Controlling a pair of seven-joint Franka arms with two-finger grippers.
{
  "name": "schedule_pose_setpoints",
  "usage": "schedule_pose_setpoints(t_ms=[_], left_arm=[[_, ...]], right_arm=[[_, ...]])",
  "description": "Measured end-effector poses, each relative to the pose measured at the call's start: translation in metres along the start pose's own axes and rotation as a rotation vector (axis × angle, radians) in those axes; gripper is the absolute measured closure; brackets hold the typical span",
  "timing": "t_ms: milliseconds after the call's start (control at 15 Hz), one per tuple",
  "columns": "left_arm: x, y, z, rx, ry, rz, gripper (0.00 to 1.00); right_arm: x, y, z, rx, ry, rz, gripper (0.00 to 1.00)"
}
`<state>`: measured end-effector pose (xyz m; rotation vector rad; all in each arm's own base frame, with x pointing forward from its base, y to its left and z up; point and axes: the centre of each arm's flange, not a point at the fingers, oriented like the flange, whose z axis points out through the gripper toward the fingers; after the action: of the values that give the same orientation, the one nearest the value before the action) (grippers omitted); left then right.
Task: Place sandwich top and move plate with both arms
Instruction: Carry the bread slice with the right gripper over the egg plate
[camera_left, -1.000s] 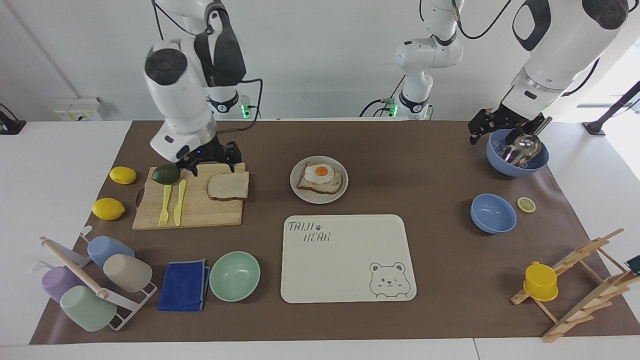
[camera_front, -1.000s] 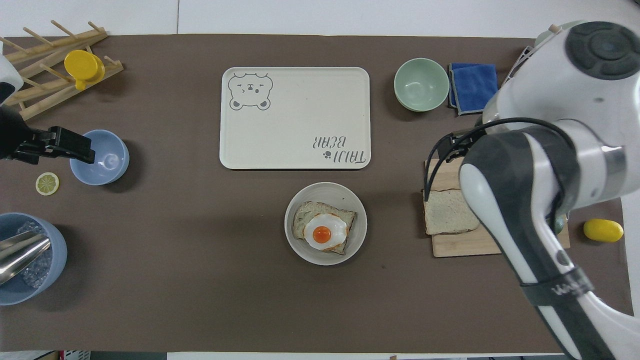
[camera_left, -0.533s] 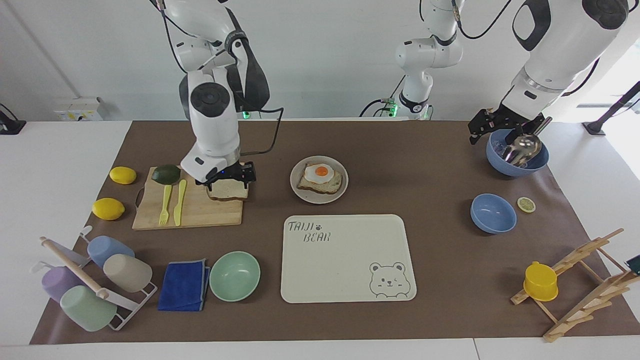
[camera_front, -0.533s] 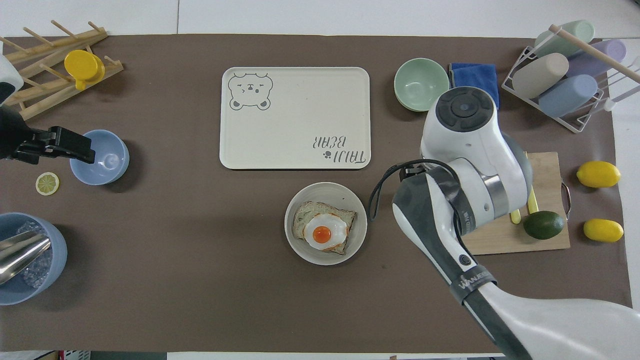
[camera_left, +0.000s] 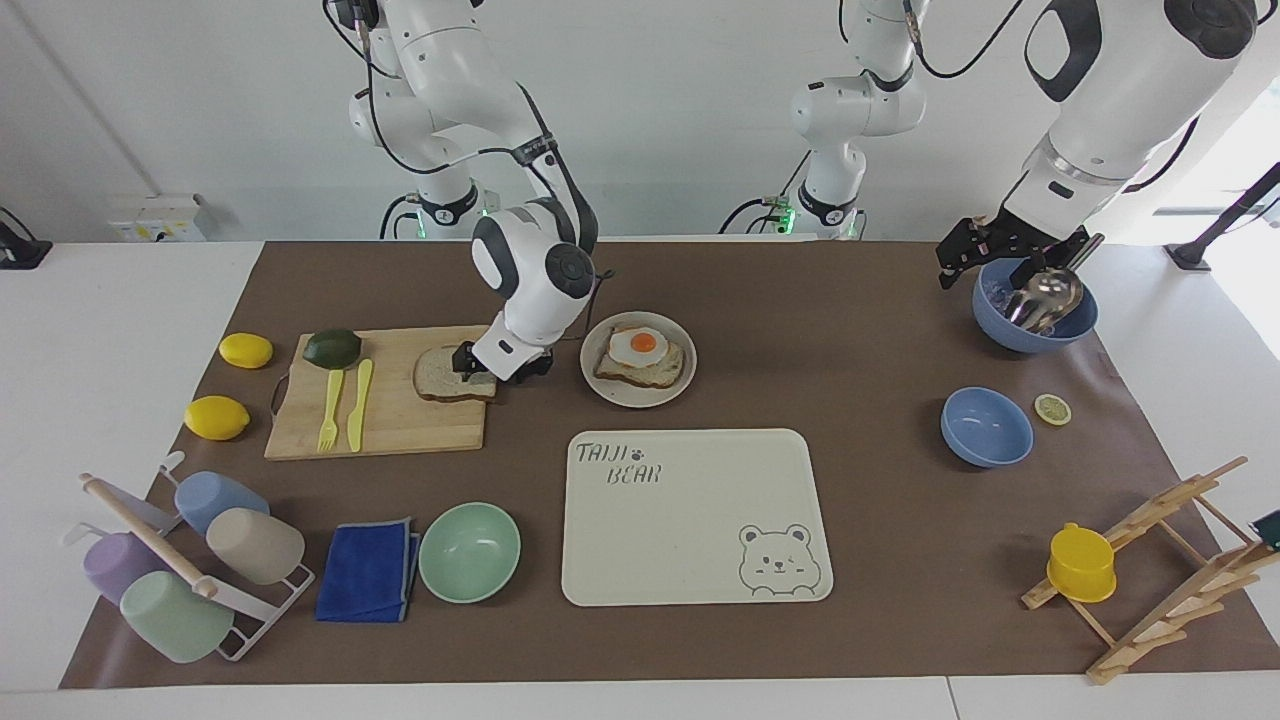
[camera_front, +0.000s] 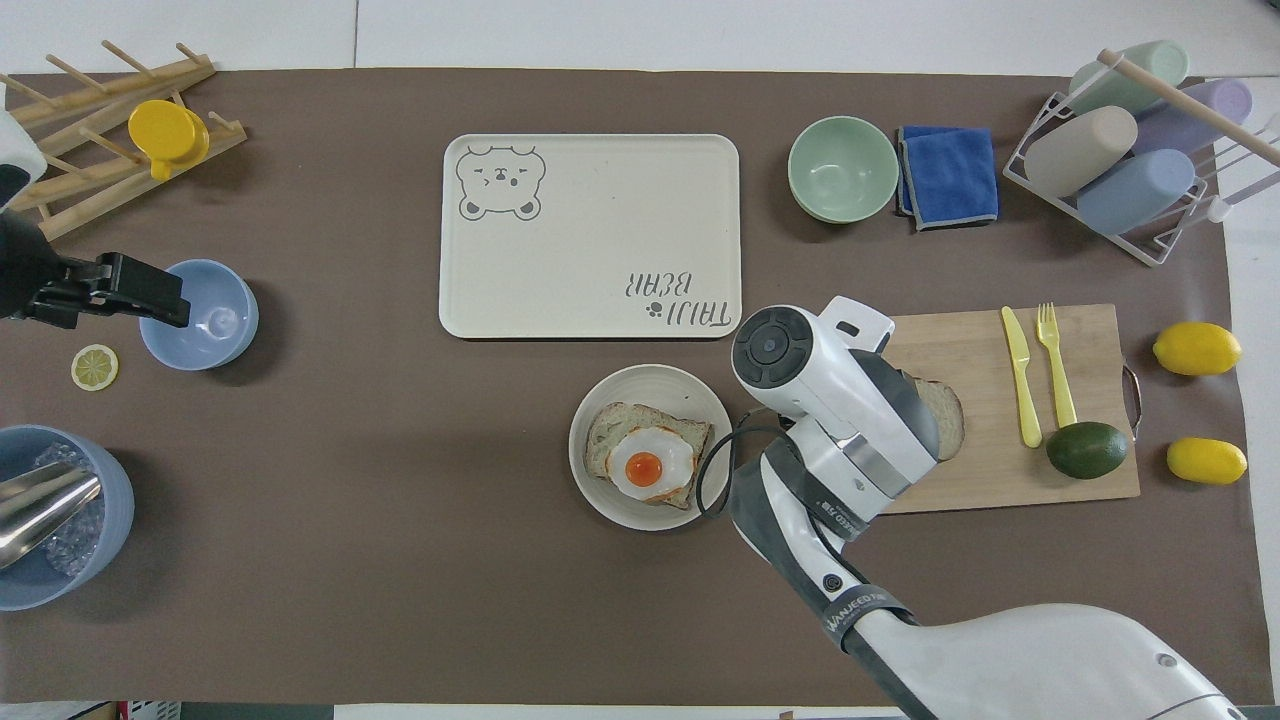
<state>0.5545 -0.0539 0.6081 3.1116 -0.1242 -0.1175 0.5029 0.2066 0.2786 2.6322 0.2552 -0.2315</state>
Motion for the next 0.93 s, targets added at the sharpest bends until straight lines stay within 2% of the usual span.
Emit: schedule_pose_setpoints(t_ms=[133, 200, 267, 467, 667, 800, 933], left_arm=[[0.000, 0.000, 0.000, 0.000, 0.000, 0.000, 0.00], [0.000, 0.000, 0.000, 0.000, 0.000, 0.000, 0.00], [0.000, 0.000, 0.000, 0.000, 0.000, 0.000, 0.00], [0.000, 0.000, 0.000, 0.000, 0.000, 0.000, 0.00], [0.000, 0.000, 0.000, 0.000, 0.000, 0.000, 0.00], [0.000, 0.000, 0.000, 0.000, 0.000, 0.000, 0.00], [0.000, 0.000, 0.000, 0.000, 0.000, 0.000, 0.00]], right_arm=[[-0.001, 0.001, 0.002, -0.011, 0.000, -0.005, 0.18], [-0.002, 0.002, 0.002, -0.013, -0.002, -0.005, 0.19], [-0.002, 0.002, 0.002, -0.016, -0.005, -0.006, 0.26], [-0.004, 0.004, -0.003, -0.030, 0.002, -0.010, 0.59], [-0.002, 0.008, -0.015, -0.038, 0.008, -0.004, 0.85], [0.002, 0.003, -0.041, -0.043, 0.031, -0.011, 0.86], [0.000, -0.027, -0.092, -0.040, 0.079, -0.046, 0.86]])
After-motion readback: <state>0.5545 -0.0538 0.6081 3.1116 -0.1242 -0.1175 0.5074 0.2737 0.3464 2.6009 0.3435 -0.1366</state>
